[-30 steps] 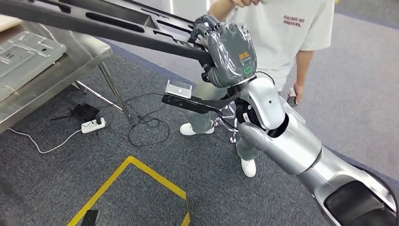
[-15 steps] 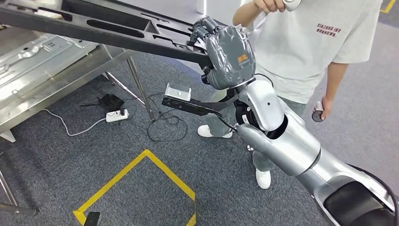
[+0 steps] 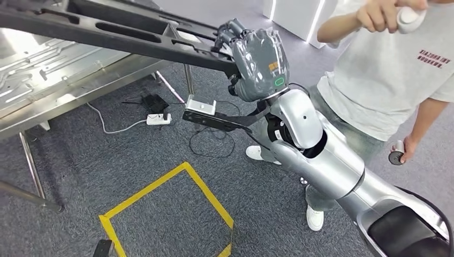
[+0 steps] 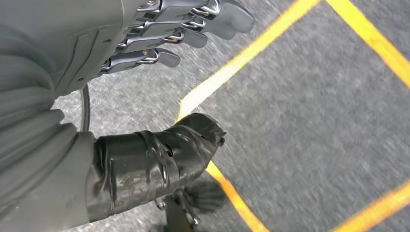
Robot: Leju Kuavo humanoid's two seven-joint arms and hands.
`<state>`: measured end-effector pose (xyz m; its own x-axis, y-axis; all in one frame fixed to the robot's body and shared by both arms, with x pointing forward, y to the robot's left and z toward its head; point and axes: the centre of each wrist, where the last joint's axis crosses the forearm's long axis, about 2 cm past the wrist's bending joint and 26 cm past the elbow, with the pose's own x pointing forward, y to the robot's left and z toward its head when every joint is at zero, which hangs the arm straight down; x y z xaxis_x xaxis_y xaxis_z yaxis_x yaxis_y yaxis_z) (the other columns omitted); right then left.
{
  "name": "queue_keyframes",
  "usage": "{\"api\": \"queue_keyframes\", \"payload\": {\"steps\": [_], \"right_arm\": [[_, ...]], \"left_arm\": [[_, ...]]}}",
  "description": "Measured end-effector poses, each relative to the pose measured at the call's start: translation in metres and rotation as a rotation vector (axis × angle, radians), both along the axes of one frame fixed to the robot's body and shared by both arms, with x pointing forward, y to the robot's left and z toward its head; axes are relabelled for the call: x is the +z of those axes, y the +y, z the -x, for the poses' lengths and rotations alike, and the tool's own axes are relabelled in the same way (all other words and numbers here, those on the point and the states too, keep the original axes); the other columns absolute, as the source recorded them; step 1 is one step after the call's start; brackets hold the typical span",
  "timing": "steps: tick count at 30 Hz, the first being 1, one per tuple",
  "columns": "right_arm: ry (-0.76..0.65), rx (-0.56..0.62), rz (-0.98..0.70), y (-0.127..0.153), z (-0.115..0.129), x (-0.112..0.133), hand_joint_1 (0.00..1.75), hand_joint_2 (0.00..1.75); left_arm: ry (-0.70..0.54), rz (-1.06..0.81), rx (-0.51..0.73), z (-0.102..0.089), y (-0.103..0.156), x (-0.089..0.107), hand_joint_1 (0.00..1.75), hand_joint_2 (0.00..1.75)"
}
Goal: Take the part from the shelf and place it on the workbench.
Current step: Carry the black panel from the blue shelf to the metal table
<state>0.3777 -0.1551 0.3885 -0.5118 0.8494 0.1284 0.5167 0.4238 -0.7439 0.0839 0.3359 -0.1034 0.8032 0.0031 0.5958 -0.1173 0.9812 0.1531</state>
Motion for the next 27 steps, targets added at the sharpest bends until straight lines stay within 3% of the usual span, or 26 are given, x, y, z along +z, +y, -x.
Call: {"api": "queue_keyframes", "payload": {"steps": [27], "right_arm": [[0.040, 0.023, -0.015, -0.0004, -0.0009, -0.0012, 1.75, 1.75]], "left_arm": [[0.007, 0.010, 0.009, -0.0010, -0.0019, 0.0000, 0.00, 1.75]]}}
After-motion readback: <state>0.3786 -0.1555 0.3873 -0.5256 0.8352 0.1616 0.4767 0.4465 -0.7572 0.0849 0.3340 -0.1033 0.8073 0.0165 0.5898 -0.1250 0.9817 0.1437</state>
